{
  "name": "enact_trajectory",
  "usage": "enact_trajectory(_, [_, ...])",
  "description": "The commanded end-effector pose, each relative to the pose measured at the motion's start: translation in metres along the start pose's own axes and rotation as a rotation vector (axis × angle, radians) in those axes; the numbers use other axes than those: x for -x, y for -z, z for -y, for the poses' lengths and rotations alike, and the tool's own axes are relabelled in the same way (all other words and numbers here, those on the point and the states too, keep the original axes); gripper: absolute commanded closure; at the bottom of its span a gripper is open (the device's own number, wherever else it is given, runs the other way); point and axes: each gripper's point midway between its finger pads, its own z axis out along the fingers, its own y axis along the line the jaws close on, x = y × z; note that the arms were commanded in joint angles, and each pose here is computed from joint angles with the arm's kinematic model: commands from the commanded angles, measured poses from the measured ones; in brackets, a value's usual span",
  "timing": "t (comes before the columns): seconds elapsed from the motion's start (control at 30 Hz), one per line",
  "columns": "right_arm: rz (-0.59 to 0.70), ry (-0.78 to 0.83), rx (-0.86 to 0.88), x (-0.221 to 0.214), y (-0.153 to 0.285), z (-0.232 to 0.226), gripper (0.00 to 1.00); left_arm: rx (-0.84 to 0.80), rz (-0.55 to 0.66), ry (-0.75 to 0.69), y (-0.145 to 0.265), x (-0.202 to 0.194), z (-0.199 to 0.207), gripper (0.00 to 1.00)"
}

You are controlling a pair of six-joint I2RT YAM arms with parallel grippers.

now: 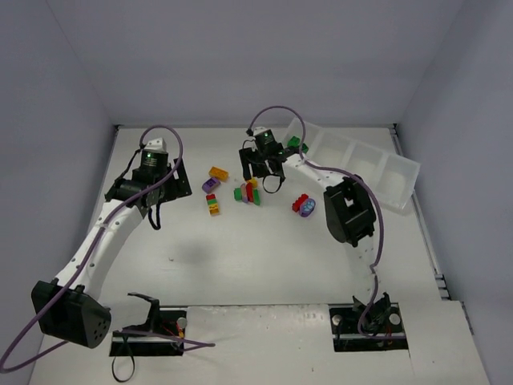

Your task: Sort the legos into containers by color

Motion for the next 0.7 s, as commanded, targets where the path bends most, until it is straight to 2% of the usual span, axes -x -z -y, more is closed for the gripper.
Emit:
enact_trajectory(0.0, [0.12, 0.036, 0.018, 0.046, 0.001, -0.014, 0.36, -0.031, 0.033, 0.026, 0.01, 0.008, 0.005, 0.25])
enact_trajectory(0.13, [0.126, 0.028, 0.007, 0.045, -0.016, -0.014, 0.39, -0.032, 0.012, 0.018, 0.01, 0.0, 0.003, 0.25])
enact_trajectory(0.27, [0.109, 0.029, -0.017, 0.036, -0.03, -0.009, 0.51, -0.005, -0.005, 0.001, 0.011, -0.005, -0.003, 0.25])
enact_trajectory(0.3, [0.115, 0.028, -0.042, 0.037, -0.03, -0.003, 0.6, -0.003, -0.007, 0.002, 0.011, -0.006, -0.004, 0.25])
enact_trajectory(0.37, [0.13, 0.036, -0.049, 0.041, -0.027, -0.002, 0.67, -0.004, -0.005, 0.006, 0.011, -0.007, -0.004, 0.25])
enact_trajectory(0.4, [0.139, 0.04, -0.053, 0.044, -0.026, -0.001, 0.77, -0.006, -0.005, 0.007, 0.01, -0.007, -0.004, 0.25])
enact_trajectory(0.53, [0.178, 0.045, -0.06, 0.062, -0.012, 0.005, 0.99, -0.016, -0.013, 0.007, 0.008, -0.008, -0.001, 0.25])
enact_trajectory(0.6, [0.199, 0.043, -0.067, 0.07, -0.001, 0.008, 1.0, -0.02, -0.019, 0.003, 0.006, -0.007, 0.0, 0.25])
enact_trajectory(0.67, [0.284, 0.029, -0.099, 0.097, 0.029, 0.02, 1.0, -0.023, -0.015, -0.004, 0.007, -0.004, 0.002, 0.25])
